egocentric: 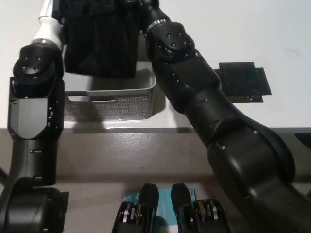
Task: Use both hands to pick up a lunch bag on the right hand side and place it into a container on the left hand side
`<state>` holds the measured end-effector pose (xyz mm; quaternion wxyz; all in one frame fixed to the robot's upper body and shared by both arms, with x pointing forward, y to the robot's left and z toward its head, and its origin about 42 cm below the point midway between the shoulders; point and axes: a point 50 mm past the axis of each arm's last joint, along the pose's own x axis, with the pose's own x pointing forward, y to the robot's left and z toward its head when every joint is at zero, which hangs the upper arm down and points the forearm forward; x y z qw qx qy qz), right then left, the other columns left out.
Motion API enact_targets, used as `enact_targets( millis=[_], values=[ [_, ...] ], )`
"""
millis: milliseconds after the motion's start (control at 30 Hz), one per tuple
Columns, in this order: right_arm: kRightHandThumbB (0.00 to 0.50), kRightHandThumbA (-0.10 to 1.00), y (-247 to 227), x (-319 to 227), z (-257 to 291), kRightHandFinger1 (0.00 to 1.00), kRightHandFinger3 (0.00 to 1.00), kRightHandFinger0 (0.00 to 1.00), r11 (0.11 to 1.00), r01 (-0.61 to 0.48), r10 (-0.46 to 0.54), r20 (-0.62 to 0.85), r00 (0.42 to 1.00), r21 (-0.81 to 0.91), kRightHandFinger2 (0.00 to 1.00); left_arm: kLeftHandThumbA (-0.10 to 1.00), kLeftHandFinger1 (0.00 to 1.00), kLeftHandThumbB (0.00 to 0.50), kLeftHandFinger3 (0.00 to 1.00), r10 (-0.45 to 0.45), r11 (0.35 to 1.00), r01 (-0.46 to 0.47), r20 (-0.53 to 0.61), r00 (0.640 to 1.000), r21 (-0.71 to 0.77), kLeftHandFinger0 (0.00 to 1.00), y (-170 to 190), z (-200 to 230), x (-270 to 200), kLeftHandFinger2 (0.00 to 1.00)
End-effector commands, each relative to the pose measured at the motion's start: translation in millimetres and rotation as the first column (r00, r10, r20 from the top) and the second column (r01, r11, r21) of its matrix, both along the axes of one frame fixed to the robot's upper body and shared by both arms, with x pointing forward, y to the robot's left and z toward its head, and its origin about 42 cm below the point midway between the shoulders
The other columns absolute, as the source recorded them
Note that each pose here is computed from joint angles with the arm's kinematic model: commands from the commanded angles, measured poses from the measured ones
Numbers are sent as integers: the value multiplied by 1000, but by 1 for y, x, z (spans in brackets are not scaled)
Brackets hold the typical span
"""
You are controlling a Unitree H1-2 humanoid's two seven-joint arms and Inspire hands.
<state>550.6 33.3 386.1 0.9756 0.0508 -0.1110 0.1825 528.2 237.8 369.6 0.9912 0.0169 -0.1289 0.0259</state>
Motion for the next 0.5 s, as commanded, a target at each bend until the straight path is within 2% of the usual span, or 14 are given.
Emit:
enact_targets(
  millis=[0, 67, 167, 200, 233, 267, 300, 333, 367, 400, 433, 467],
  values=[
    [155, 1000, 65, -32, 53, 1000, 1000, 1000, 972, -231, 236, 161, 958, -47, 1000, 1000, 1000, 270, 1000, -39, 997, 52, 207, 978, -58, 1000, -11, 53, -5, 1000],
    [149, 1000, 66, -32, 47, 1000, 1000, 1000, 967, -250, 253, 152, 955, -40, 1000, 1000, 1000, 235, 1000, -31, 997, 46, 213, 977, -65, 1000, -10, 47, -4, 1000],
    [146, 1000, 63, -30, 38, 1000, 1000, 1000, 965, -259, 262, 126, 957, -39, 1000, 1000, 1000, 250, 1000, -29, 1000, 27, 190, 981, 12, 1000, -8, 40, -5, 1000],
    [171, 1000, 53, -23, 36, 1000, 1000, 1000, 969, -206, 222, 112, 969, -138, 1000, 1000, 1000, 277, 1000, -26, 996, 13, 147, 989, 93, 1000, 1, 39, -7, 1000],
    [172, 1000, 44, -17, 37, 1000, 1000, 1000, 960, -142, 175, 120, 977, -243, 1000, 1000, 1000, 279, 1000, -27, 991, 11, 118, 993, 132, 1000, 9, 40, -9, 1000],
    [120, 1000, 36, -14, 39, 1000, 1000, 1000, 946, -97, 148, 145, 978, -309, 1000, 1000, 1000, 291, 1000, -22, 988, 6, 107, 994, 154, 1000, 16, 41, -11, 1000],
    [107, 1000, 5, -4, 46, 1000, 1000, 1000, 910, 51, 69, 271, 960, -412, 1000, 1000, 1000, 318, 1000, -13, 972, -5, 75, 997, 233, 1000, 41, 49, -13, 1000],
    [161, 1000, -22, 1, 51, 1000, 1000, 1000, 897, 145, -3, 321, 947, -418, 1000, 1000, 1000, 321, 1000, 19, 961, -39, 73, 997, 274, 1000, 67, 56, -17, 1000],
    [188, 1000, -45, 1, 53, 1000, 1000, 1000, 917, 187, -63, 334, 941, -353, 1000, 1000, 1000, 337, 1000, 52, 956, -69, 64, 997, 286, 1000, 96, 60, -21, 1000],
    [175, 1000, -67, 2, 56, 1000, 1000, 1000, 945, 210, -114, 351, 930, -252, 1000, 1000, 1000, 321, 1000, 69, 954, -89, 80, 994, 286, 1000, 126, 64, -22, 1000],
    [210, 1000, -85, 2, 58, 1000, 1000, 1000, 958, 223, -146, 360, 921, -181, 1000, 1000, 1000, 341, 1000, 86, 956, -108, 93, 992, 274, 1000, 149, 69, -25, 1000],
    [247, 1000, -106, 2, 62, 1000, 1000, 1000, 959, 251, -186, 379, 906, -130, 1000, 1000, 1000, 385, 1000, 108, 959, -132, 107, 988, 249, 1000, 176, 78, -31, 1000]
  ],
)
